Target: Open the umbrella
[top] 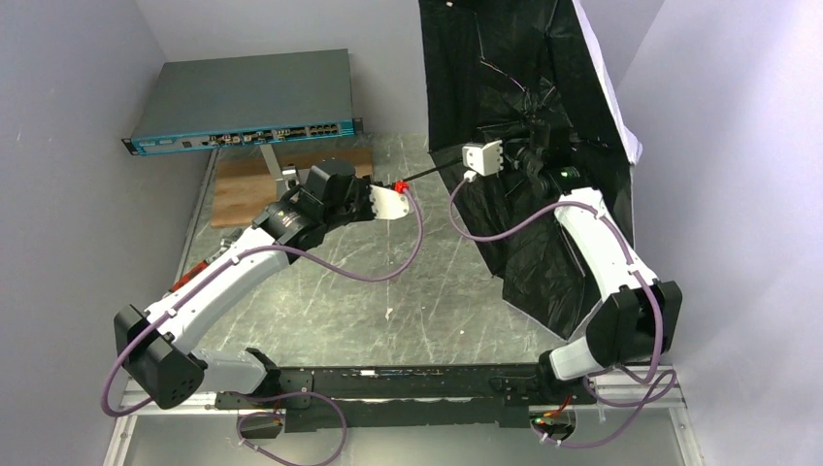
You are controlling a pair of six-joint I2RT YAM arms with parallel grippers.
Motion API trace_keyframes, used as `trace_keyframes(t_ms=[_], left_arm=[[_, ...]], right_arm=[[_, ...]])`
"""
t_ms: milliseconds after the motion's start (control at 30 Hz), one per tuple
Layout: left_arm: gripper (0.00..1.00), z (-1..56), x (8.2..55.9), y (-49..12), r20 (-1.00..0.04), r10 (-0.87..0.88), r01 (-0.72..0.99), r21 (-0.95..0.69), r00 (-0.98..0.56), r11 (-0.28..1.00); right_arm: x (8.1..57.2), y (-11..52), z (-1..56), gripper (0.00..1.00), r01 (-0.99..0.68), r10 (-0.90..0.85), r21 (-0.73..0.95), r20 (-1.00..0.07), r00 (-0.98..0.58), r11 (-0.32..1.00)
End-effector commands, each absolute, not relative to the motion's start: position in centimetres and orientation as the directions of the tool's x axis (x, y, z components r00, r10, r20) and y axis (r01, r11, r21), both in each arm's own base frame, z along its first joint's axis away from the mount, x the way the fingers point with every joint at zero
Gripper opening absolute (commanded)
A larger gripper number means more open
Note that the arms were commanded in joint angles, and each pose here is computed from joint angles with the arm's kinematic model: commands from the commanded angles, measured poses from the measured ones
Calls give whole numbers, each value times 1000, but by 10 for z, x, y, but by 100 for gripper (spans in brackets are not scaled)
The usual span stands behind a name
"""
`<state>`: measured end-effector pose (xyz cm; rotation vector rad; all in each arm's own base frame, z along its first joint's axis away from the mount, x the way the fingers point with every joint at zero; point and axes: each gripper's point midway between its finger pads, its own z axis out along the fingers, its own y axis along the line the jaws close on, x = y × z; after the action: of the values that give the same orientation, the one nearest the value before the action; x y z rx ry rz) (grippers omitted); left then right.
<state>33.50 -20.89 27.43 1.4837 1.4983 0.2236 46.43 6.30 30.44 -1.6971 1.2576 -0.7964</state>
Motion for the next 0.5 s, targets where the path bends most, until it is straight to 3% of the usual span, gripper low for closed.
trace_keyframes(t_ms=[0,200,467], left_arm=[[0,241,264,-133,-319,940,824,560,122,83],[0,266,247,-162,-421,882,833,550,211,63],[0,250,214,-210,-519,805,886,464,288,-18]], right_arm=[[452,-177,406,5,-138,-837,-989,117,-534,-50],[464,-203,396,6,-156,-806,-983,173,-566,-102],[467,-194,361,5,-201,-816,-973,207,-539,-114]])
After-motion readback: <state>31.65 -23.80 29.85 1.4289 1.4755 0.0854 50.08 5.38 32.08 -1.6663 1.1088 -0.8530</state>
